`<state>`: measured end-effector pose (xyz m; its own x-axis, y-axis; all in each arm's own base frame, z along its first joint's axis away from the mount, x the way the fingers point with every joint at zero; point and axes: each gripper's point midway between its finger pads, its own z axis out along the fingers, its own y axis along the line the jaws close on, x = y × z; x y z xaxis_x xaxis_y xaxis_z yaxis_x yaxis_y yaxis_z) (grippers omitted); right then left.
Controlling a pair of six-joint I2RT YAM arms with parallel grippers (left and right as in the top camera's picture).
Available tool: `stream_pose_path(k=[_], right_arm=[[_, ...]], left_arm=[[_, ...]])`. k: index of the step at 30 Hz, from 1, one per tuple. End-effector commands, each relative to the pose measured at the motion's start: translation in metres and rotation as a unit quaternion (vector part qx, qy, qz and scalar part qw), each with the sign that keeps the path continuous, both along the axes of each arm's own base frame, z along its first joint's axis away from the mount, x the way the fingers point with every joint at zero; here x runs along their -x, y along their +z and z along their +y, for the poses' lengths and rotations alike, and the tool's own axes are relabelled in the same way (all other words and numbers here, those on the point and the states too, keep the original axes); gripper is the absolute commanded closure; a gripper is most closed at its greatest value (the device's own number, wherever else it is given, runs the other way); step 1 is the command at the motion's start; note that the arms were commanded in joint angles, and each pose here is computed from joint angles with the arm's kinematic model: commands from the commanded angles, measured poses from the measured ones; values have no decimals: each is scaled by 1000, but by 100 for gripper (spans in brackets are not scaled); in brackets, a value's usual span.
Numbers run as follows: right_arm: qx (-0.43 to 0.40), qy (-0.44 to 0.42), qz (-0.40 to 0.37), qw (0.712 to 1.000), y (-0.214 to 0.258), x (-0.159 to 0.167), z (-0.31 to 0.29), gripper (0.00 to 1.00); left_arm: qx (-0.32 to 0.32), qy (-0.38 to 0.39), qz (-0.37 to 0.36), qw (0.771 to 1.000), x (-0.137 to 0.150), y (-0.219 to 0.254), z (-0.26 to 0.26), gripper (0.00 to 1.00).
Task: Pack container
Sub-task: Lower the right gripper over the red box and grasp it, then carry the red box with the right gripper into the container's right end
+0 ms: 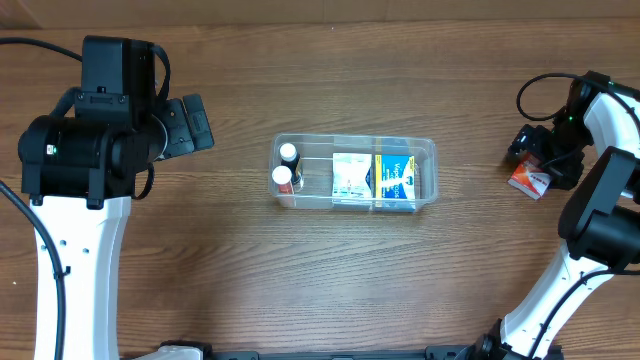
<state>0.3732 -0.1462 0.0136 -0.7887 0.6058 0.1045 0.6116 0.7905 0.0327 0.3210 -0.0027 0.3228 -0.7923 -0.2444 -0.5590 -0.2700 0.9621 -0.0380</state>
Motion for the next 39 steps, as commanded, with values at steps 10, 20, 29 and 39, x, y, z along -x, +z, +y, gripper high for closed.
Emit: stream_pose_path(k=[10, 20, 29, 39], right_arm=[[-14, 8, 12, 1000, -4, 5, 4, 19], [-16, 8, 16, 1000, -3, 8, 5, 34], [-11, 14, -17, 1000, 29, -5, 10, 39], [-9, 116, -171, 978, 159, -23, 95, 42]], left_arm=[[-11, -2, 4, 1000, -2, -2, 4, 0], [-11, -2, 4, 1000, -2, -2, 4, 0], [-11, -2, 4, 1000, -2, -2, 4, 0], [-11, -2, 3, 1000, -2, -2, 4, 0]])
